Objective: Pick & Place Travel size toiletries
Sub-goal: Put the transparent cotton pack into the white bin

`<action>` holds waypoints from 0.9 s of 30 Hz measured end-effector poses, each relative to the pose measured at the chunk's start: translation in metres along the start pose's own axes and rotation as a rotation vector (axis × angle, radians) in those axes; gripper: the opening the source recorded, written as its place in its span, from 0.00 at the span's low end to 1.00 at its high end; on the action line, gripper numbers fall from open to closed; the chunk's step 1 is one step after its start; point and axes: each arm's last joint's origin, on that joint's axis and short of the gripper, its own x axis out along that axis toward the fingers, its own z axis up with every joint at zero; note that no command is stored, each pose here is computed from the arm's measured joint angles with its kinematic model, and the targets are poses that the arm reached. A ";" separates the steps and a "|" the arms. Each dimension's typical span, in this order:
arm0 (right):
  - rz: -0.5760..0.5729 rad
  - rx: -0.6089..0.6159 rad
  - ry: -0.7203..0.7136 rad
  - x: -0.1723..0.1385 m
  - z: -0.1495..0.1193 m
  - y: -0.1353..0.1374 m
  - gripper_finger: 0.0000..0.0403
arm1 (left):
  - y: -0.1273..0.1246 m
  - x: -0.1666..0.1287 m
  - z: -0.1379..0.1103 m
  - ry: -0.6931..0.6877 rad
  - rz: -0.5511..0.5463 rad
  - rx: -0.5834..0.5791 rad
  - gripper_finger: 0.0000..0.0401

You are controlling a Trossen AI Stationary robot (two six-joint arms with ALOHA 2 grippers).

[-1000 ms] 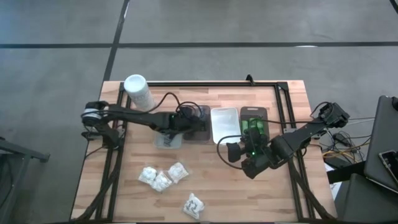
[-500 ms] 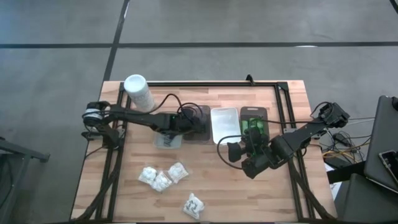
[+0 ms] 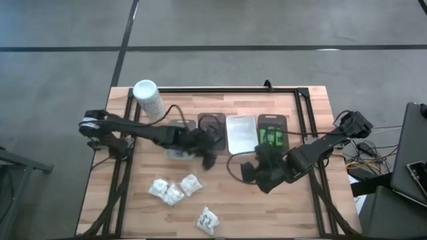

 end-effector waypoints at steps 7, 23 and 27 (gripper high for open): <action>0.082 0.105 0.158 0.035 -0.029 0.030 0.90 | -0.039 -0.050 -0.048 0.213 -0.208 0.638 0.57; 0.239 0.377 0.537 0.113 -0.117 0.080 0.90 | -0.030 -0.071 -0.106 0.260 -0.283 0.760 0.57; 0.261 0.256 0.519 0.126 -0.126 0.089 0.90 | -0.023 -0.077 -0.113 0.223 -0.313 0.729 0.57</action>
